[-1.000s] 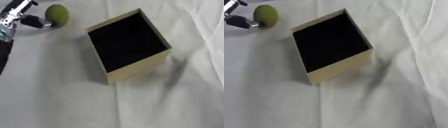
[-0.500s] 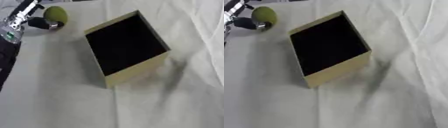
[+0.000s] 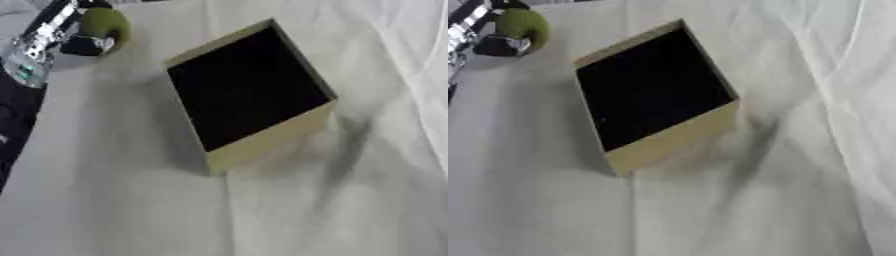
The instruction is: Pick up objects on the table and place them in the box.
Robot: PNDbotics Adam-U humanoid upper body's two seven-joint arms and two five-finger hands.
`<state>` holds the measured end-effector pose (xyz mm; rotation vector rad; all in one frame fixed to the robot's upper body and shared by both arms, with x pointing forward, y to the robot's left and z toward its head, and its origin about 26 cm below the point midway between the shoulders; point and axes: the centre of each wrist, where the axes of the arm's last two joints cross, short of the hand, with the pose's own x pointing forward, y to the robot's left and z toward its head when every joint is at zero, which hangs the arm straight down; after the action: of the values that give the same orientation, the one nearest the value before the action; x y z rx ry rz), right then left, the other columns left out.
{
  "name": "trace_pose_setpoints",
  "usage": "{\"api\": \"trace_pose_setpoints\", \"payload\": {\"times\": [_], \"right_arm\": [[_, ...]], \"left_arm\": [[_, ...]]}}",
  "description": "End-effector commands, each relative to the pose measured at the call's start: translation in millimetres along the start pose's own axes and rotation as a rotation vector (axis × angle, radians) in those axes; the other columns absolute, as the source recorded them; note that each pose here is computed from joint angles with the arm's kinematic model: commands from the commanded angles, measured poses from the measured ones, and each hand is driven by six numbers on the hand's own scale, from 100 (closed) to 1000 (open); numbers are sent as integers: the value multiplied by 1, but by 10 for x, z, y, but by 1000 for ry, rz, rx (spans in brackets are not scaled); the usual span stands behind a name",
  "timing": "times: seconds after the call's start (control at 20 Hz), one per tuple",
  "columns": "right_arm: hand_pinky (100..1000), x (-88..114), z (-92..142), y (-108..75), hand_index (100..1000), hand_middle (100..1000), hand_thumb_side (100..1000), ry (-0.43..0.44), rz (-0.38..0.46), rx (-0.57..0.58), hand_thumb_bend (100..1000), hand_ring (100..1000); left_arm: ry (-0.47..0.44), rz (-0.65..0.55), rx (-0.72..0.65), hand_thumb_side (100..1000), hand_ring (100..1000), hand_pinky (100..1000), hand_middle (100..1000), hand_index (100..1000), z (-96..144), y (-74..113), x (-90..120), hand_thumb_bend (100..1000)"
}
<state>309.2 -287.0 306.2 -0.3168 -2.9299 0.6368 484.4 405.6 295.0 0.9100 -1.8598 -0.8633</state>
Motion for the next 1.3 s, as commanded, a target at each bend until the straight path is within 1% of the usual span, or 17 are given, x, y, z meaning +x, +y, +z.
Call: {"api": "trace_pose_setpoints", "payload": {"times": [0.05, 0.1, 0.2, 0.25, 0.3, 0.35, 0.55, 0.6, 0.8, 0.85, 0.9, 1.0, 1.15, 1.3], "right_arm": [[876, 58, -55, -36, 767, 650, 473, -26, 12, 4, 100, 904], [876, 57, -50, -35, 767, 649, 476, -24, 12, 4, 100, 905], [877, 56, -44, -34, 767, 649, 477, -21, 12, 6, 100, 905], [877, 56, -42, -33, 767, 648, 480, -20, 11, 7, 100, 905], [877, 55, -40, -32, 767, 648, 482, -19, 10, 8, 100, 905], [878, 55, -38, -31, 767, 648, 484, -18, 10, 9, 100, 905], [878, 54, -35, -29, 767, 648, 484, -15, 8, 11, 100, 905], [879, 53, -29, -28, 767, 647, 491, -13, 7, 12, 100, 906], [880, 49, -8, -27, 768, 647, 495, 0, 7, 15, 100, 907], [879, 49, -5, -27, 768, 647, 511, 2, 6, 16, 100, 906], [879, 48, 0, -28, 768, 648, 493, 4, 6, 16, 100, 906], [879, 47, 9, -31, 768, 648, 489, 9, 7, 16, 100, 905], [878, 45, 20, -36, 768, 649, 482, 14, 7, 15, 100, 902], [877, 44, 31, -43, 768, 650, 474, 19, 8, 15, 100, 900]], "left_arm": [[-10, -7, 43, 100, 813, 588, 721, 744, -13, 177, 31, 186], [3, -10, 47, 100, 792, 581, 701, 737, -2, 185, 15, 210], [29, -41, 56, 100, 771, 566, 681, 725, 11, 207, 6, 216], [41, -60, 60, 100, 745, 538, 658, 709, 15, 211, 4, 232], [51, -80, 64, 100, 716, 518, 631, 692, 17, 216, 4, 221], [55, -105, 69, 100, 690, 495, 608, 674, 18, 224, 9, 188], [56, -176, 83, 100, 690, 495, 608, 674, 11, 202, 20, 188], [44, -189, 92, 100, 660, 452, 567, 636, -9, 204, 49, 100], [-9, -238, 121, 100, 654, 447, 564, 633, -30, 208, 91, 100], [-18, -250, 125, 100, 651, 447, 562, 631, -34, 211, 98, 100], [-30, -262, 132, 100, 650, 447, 561, 631, -39, 221, 112, 100], [-57, -283, 150, 100, 642, 447, 558, 629, -52, 249, 149, 100], [-114, -312, 174, 100, 630, 448, 553, 628, -82, 322, 242, 100], [-181, -333, 192, 100, 619, 451, 549, 628, -130, 408, 386, 100]]}}
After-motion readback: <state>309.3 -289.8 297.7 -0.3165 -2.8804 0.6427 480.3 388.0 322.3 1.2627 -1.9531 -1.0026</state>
